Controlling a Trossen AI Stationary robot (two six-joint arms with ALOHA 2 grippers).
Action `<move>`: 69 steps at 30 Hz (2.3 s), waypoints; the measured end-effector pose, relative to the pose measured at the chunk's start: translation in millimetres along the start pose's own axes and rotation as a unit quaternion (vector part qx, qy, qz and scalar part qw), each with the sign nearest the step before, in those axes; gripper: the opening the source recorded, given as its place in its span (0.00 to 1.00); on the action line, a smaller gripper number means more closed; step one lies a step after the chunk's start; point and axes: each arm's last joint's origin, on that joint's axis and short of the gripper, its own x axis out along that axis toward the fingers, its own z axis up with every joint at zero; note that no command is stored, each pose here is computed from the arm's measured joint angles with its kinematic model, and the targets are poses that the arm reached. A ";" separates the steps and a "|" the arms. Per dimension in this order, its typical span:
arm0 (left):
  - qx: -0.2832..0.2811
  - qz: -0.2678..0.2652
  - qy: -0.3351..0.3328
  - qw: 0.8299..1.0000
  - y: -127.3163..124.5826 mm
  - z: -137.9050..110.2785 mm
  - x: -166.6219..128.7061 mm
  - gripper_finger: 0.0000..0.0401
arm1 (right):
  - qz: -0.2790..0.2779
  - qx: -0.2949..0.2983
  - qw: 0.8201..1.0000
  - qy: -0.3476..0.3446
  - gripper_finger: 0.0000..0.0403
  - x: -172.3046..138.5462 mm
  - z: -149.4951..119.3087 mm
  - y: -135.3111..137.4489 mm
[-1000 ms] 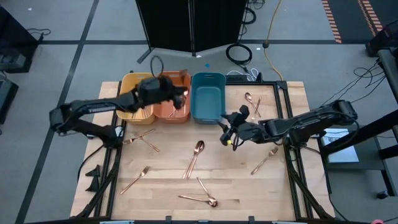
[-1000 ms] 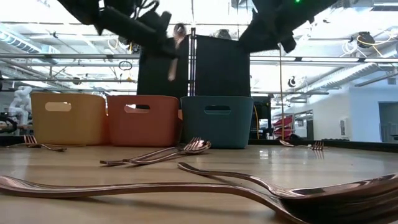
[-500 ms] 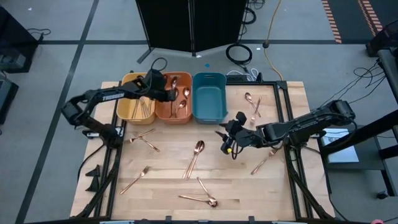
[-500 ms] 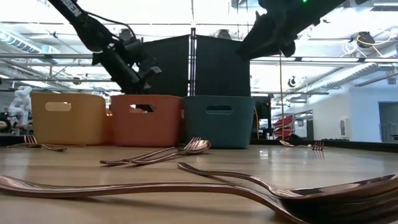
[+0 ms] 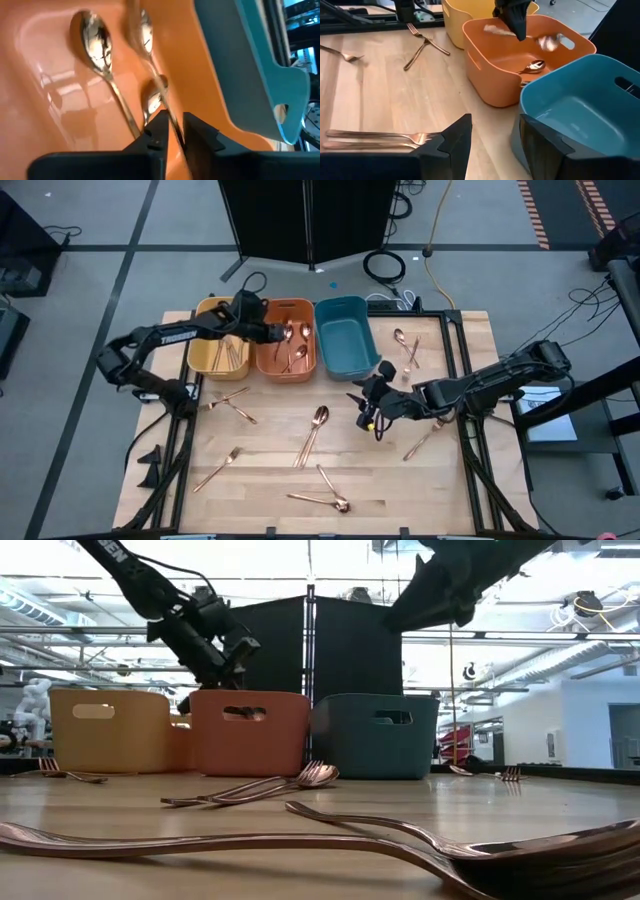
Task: Sort silverware
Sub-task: Put the gold spoon into the orange bin, then adjust the blue bin
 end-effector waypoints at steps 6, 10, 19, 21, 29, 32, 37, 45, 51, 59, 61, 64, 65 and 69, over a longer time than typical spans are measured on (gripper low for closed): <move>0.026 -0.022 -0.039 0.999 -17.3 9.0 -20.6 0.23 | -0.003 -0.001 1.000 -0.004 0.39 -1.2 2.9 -3.9; 0.083 -0.034 -0.091 0.992 -38.2 20.7 -45.0 0.23 | -0.024 0.023 0.999 -0.011 0.39 -4.6 7.1 -12.2; 0.323 -0.086 -0.229 0.914 -89.2 -2.6 -130.4 0.24 | -0.162 0.110 0.980 0.035 0.39 -17.8 10.4 -80.2; 0.353 -0.127 -0.260 0.890 -91.1 -23.0 -136.2 0.24 | -0.172 0.141 0.973 0.058 0.39 -10.8 10.6 -102.5; 0.387 -0.297 -0.398 0.777 -64.8 -96.9 -104.0 0.24 | -0.256 0.196 0.935 0.150 0.32 36.0 -9.6 -183.3; 0.393 -0.302 -0.417 0.762 -52.2 -109.1 -90.4 0.24 | -0.263 0.213 0.922 0.185 0.28 53.4 -23.3 -202.8; 0.404 -0.283 -0.399 0.773 -46.4 -112.5 -79.0 0.24 | -0.215 0.273 0.909 0.231 0.14 74.0 -43.2 -219.9; 0.427 -0.262 -0.388 0.774 -50.2 -109.5 -78.1 0.24 | -0.188 0.313 0.894 0.260 0.01 88.1 -56.6 -218.6; 0.429 -0.260 -0.384 0.775 -50.3 -109.5 -77.7 0.24 | -0.171 0.330 0.897 0.239 0.00 92.9 -51.4 -204.7; 0.437 -0.257 -0.387 0.770 -50.4 -109.5 -78.0 0.24 | -0.140 0.361 0.897 0.215 0.00 96.9 -44.4 -182.5; 0.437 -0.257 -0.387 0.770 -50.5 -109.5 -78.0 0.24 | -0.133 0.362 0.901 0.198 0.00 98.6 -41.0 -180.4; 0.437 -0.257 -0.387 0.770 -50.5 -109.5 -78.0 0.24 | -0.127 0.372 0.903 0.176 0.00 100.4 -36.8 -179.7; 0.437 -0.257 -0.387 0.770 -50.5 -109.5 -78.0 0.24 | -0.126 0.373 0.903 0.172 0.00 100.7 -36.2 -179.8; 0.437 -0.257 -0.387 0.770 -50.5 -109.5 -78.0 0.24 | -0.121 0.379 0.905 0.150 0.00 102.3 -32.2 -180.2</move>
